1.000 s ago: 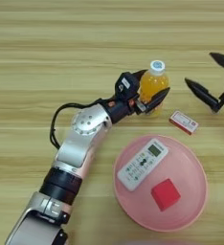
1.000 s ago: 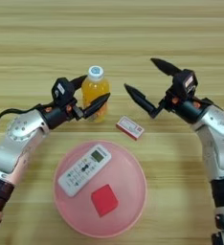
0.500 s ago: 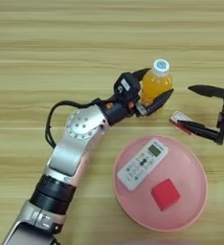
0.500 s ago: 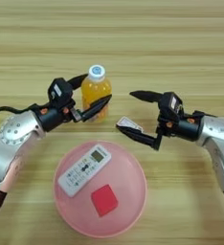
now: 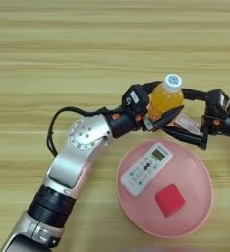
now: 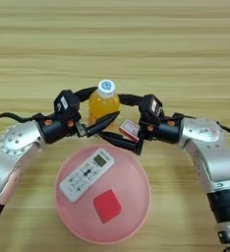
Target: Move the objects on the table
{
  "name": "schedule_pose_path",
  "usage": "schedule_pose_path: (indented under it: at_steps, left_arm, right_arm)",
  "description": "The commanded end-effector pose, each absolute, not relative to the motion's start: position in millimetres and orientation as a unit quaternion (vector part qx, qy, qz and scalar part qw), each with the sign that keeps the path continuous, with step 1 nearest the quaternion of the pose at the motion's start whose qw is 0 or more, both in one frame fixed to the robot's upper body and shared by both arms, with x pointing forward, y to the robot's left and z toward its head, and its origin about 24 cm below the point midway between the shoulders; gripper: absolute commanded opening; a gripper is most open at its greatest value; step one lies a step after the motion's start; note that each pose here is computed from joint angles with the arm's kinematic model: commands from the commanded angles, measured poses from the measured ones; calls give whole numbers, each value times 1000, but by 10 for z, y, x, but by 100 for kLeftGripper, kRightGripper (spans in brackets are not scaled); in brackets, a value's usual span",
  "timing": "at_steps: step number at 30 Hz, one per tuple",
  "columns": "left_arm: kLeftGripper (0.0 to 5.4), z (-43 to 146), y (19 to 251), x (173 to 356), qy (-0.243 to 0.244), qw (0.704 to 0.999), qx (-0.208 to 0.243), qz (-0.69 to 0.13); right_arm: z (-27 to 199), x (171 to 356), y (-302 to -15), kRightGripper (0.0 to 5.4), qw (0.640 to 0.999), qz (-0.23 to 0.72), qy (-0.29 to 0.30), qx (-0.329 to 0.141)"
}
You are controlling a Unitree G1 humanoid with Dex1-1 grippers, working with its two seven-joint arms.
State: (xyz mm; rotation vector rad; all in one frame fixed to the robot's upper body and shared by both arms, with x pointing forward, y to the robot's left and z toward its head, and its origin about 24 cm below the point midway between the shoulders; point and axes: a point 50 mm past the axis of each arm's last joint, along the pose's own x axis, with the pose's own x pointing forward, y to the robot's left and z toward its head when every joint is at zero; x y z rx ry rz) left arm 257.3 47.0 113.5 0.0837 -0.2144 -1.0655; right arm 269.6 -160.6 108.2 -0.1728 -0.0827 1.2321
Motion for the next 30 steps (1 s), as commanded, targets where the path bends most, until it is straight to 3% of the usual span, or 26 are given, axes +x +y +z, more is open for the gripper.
schedule_pose_path:
  at_steps: [1,6,21,30]
  left_arm:
    - [349,1215,442,2554,-122,849,36,-513]
    - [349,1198,444,2562,-121,850,36,-511]
    - [349,1241,443,2561,-135,851,36,-507]
    - [349,1280,447,2566,-144,853,37,-501]
  right_arm:
    - [1102,2744,-1467,540,805,586,-44,-88]
    - [1122,2759,-1397,540,804,586,-56,-82]
    - [1147,2783,-1383,361,805,584,-68,-80]
    - [1173,2798,-1389,344,805,582,-73,-83]
